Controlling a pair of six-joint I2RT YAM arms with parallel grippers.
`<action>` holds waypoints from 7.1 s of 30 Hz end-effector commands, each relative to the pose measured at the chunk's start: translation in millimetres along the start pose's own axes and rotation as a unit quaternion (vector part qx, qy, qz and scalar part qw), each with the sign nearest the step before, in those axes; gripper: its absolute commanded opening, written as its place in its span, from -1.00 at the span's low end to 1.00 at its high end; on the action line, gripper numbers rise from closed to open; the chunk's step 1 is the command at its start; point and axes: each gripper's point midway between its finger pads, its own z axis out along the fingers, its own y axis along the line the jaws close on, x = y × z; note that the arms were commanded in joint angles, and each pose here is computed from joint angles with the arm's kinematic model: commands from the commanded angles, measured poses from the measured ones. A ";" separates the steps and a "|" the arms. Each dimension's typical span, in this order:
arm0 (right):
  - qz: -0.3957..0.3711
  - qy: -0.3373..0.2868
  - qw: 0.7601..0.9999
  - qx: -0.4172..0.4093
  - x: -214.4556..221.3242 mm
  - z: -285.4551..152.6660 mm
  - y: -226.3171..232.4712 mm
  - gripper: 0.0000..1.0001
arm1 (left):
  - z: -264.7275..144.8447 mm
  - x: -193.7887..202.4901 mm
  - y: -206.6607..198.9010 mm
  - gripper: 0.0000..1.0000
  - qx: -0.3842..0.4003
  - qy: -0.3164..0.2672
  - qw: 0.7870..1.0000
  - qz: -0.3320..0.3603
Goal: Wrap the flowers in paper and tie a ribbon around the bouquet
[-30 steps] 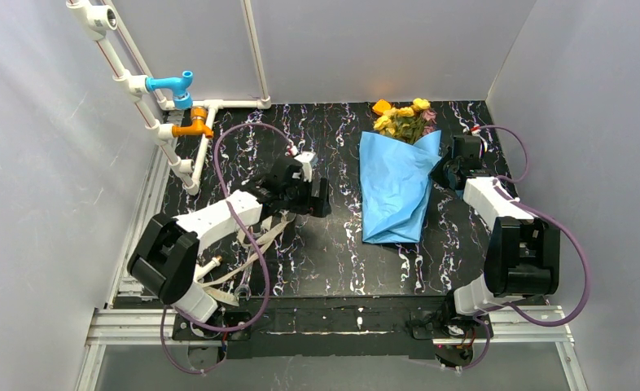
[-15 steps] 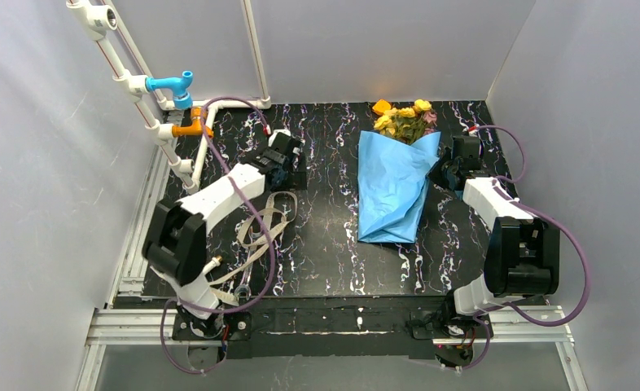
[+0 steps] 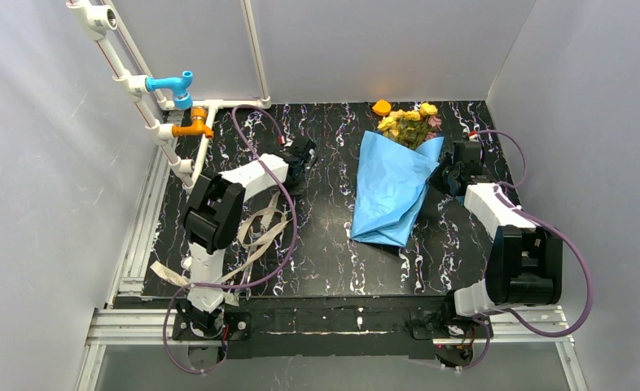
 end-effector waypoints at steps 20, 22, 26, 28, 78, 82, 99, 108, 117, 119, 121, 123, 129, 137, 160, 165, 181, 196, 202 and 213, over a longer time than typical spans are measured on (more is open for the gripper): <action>-0.048 -0.141 0.978 0.144 -92.6 -22.1 -50.1 -0.97 | -178.3 39.7 -251.5 -0.02 0.562 -0.041 0.781 0.268; -0.058 -0.145 0.977 0.148 -96.1 -23.5 -51.0 -0.97 | -189.0 40.1 -250.1 0.35 0.558 -0.056 0.781 0.276; -0.061 -0.145 0.979 0.130 -94.4 -22.4 -45.8 -0.97 | -190.6 -3.7 -225.5 0.96 0.461 -0.144 0.839 0.249; -0.060 -0.142 0.980 0.125 -89.6 -21.9 -46.3 -0.97 | -185.0 -28.7 -213.4 0.96 0.416 -0.169 0.862 0.235; -0.084 -0.233 0.968 -0.030 -137.8 -124.8 33.7 -0.97 | -165.2 -44.4 -263.3 0.96 0.470 -0.162 0.860 0.119; -0.091 -0.231 0.968 -0.049 -139.2 -129.7 44.7 -0.97 | -167.7 -34.9 -242.8 0.96 0.453 -0.166 0.867 0.125; -0.139 -0.251 0.945 -0.160 -129.5 -166.7 116.3 -0.97 | -162.0 -11.4 -187.9 0.96 0.396 -0.178 0.892 0.127; -0.158 -0.231 0.932 -0.229 -90.6 -180.5 184.9 -0.97 | -173.8 -22.3 -107.0 0.96 0.343 -0.212 0.912 0.070; -0.158 -0.180 0.900 -0.365 71.7 -241.3 359.3 -0.97 | -229.6 10.4 67.0 0.96 0.194 -0.245 0.950 0.003; -0.157 -0.180 0.912 -0.333 108.7 -244.3 364.0 -0.97 | -232.8 19.4 82.5 0.96 0.176 -0.247 0.953 0.003; -0.140 -0.170 0.938 -0.268 132.7 -214.5 310.3 -0.97 | -229.1 26.4 83.5 0.96 0.176 -0.239 0.955 0.013; -0.135 -0.160 0.949 -0.235 146.5 -193.4 272.6 -0.97 | -221.9 31.5 78.9 0.96 0.185 -0.231 0.955 0.018; -0.160 -0.120 0.969 -0.147 184.4 -141.7 176.7 -0.97 | -196.4 37.3 56.5 0.96 0.213 -0.195 0.957 0.018; -0.183 -0.090 0.975 -0.087 194.8 -119.0 136.5 -0.97 | -174.9 30.9 49.2 0.96 0.192 -0.168 0.967 0.016; -0.229 0.045 0.972 -0.028 202.4 -60.5 93.7 -0.25 | -102.1 68.7 -81.8 0.52 0.265 -0.023 0.958 0.111; -0.236 0.050 0.970 -0.038 168.3 -69.0 92.3 0.48 | -99.0 72.1 -88.5 0.48 0.250 -0.013 0.960 0.123; -0.207 0.055 0.977 -0.008 114.5 -44.1 61.2 0.70 | -150.1 80.9 -97.1 0.49 0.231 -0.024 0.964 0.132; -0.209 0.102 0.972 0.021 125.0 5.6 40.4 -0.10 | -142.2 139.8 -152.8 0.52 0.257 0.018 0.952 0.168; -0.210 0.106 0.971 0.026 126.5 8.3 34.5 -0.53 | -133.9 151.9 -162.8 0.64 0.230 0.008 0.954 0.193; -0.208 0.118 0.971 0.023 129.9 11.3 31.8 -0.97 | -128.3 160.4 -188.8 0.77 0.176 -0.074 0.946 0.262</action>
